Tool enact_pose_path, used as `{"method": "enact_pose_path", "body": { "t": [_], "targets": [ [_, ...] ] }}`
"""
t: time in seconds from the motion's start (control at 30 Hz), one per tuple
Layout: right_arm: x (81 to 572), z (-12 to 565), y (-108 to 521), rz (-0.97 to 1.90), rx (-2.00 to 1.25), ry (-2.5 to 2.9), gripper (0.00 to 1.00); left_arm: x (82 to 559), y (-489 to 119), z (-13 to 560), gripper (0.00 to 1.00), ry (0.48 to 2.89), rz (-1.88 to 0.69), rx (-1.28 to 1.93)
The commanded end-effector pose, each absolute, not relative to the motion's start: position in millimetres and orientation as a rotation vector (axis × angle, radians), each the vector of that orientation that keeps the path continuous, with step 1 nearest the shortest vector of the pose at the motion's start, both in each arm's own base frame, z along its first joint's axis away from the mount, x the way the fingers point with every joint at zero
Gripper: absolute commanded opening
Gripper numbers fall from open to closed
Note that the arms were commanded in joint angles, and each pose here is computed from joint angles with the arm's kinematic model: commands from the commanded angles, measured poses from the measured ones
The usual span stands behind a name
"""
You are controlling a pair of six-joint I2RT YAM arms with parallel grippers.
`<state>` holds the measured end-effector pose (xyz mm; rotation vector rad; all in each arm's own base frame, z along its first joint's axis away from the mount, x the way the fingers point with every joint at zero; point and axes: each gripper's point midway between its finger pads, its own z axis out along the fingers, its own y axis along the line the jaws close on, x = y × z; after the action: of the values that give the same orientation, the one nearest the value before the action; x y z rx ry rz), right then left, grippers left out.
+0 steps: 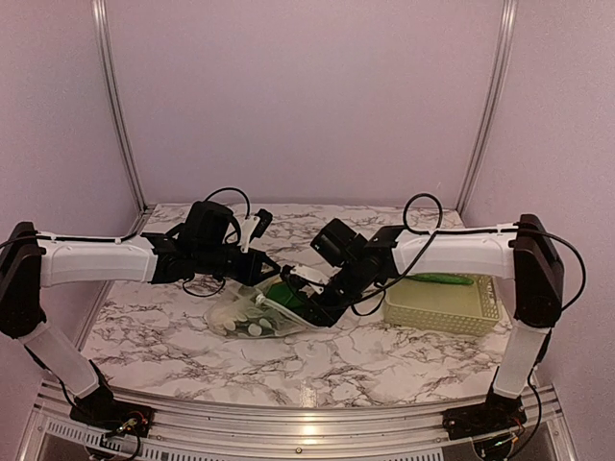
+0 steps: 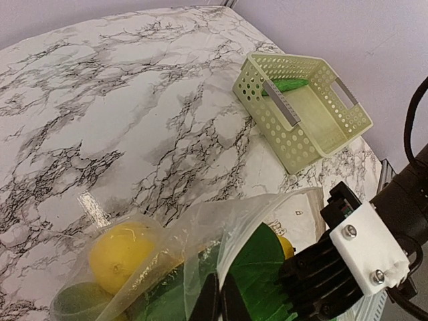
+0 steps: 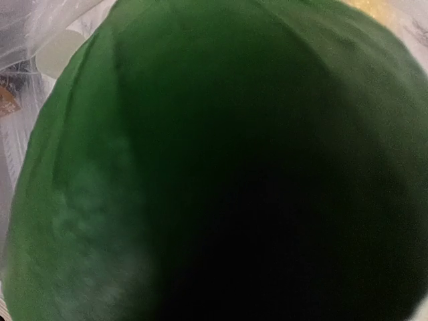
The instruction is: Open the zip-top bag and remove the fake food
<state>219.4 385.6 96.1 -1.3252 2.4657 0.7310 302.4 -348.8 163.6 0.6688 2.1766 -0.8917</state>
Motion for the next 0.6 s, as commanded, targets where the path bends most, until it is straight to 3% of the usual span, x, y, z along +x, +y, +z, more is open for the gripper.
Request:
{"method": "enact_pose_path", "body": {
  "t": [0.0, 0.13, 0.57],
  "targets": [
    [223, 125, 397, 0.798, -1.324, 2.384, 0.08, 297, -344, 162, 0.0, 2.188, -0.878, 0.683],
    [221, 142, 393, 0.797, -1.321, 2.363, 0.0, 298, -343, 161, 0.0, 2.191, -0.874, 0.683],
    [222, 179, 335, 0.71, -1.21, 2.373, 0.0, 297, -342, 162, 0.0, 2.19, -0.862, 0.688]
  ]
}}
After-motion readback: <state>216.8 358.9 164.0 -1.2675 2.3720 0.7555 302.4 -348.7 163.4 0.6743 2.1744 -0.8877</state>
